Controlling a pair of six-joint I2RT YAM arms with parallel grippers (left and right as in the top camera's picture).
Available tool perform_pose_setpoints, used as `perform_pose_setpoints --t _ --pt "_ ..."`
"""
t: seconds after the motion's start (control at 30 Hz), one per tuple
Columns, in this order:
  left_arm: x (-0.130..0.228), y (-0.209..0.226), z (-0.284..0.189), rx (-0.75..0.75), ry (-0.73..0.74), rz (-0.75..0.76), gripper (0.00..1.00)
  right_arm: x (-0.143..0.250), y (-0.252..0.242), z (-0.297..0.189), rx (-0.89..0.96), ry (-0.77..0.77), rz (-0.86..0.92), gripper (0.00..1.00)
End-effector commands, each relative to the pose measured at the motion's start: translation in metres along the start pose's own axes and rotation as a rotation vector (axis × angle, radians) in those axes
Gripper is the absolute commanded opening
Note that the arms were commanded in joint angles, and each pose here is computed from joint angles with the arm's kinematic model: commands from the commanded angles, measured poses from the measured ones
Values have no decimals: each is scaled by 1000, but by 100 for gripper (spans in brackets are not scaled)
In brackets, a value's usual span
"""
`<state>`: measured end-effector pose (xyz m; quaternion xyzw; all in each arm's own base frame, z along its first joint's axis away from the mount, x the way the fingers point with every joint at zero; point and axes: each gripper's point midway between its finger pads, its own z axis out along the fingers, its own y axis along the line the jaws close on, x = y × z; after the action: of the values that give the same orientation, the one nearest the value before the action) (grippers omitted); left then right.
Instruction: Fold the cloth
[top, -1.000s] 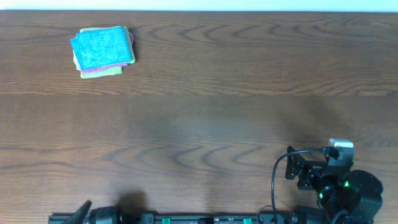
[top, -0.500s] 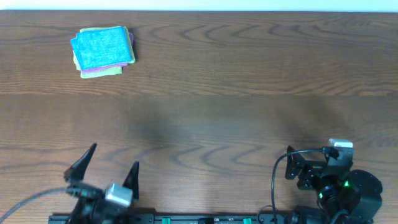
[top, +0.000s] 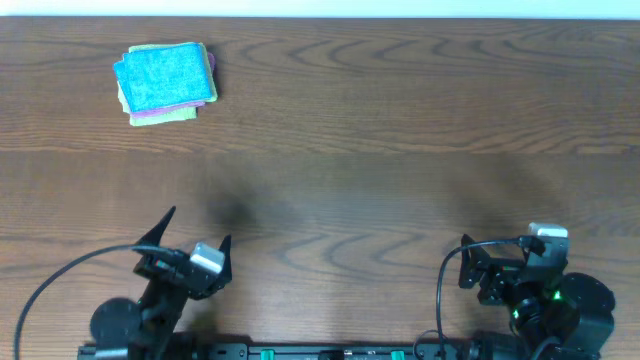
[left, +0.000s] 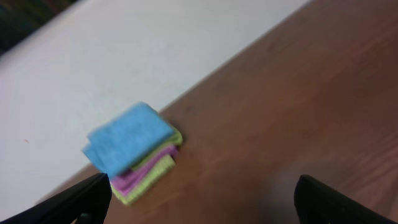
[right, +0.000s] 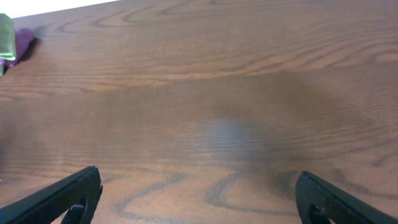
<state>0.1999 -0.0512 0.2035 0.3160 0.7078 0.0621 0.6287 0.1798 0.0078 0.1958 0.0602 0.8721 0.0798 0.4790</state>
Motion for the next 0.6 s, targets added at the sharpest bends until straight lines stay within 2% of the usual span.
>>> perform_pose_setpoints --t 0.0,0.27,0.43,0.57 --pt "20 -9 11 15 26 14 95 1 2 0 -12 3 -18 99" --pt "67 -33 26 84 113 82 95 1 2 0 -12 3 -18 99" --pt "80 -35 29 82 147 89 95 1 2 0 -12 3 -18 99" --pt "81 -34 29 87 145 241 95 1 2 0 -12 3 -18 99"
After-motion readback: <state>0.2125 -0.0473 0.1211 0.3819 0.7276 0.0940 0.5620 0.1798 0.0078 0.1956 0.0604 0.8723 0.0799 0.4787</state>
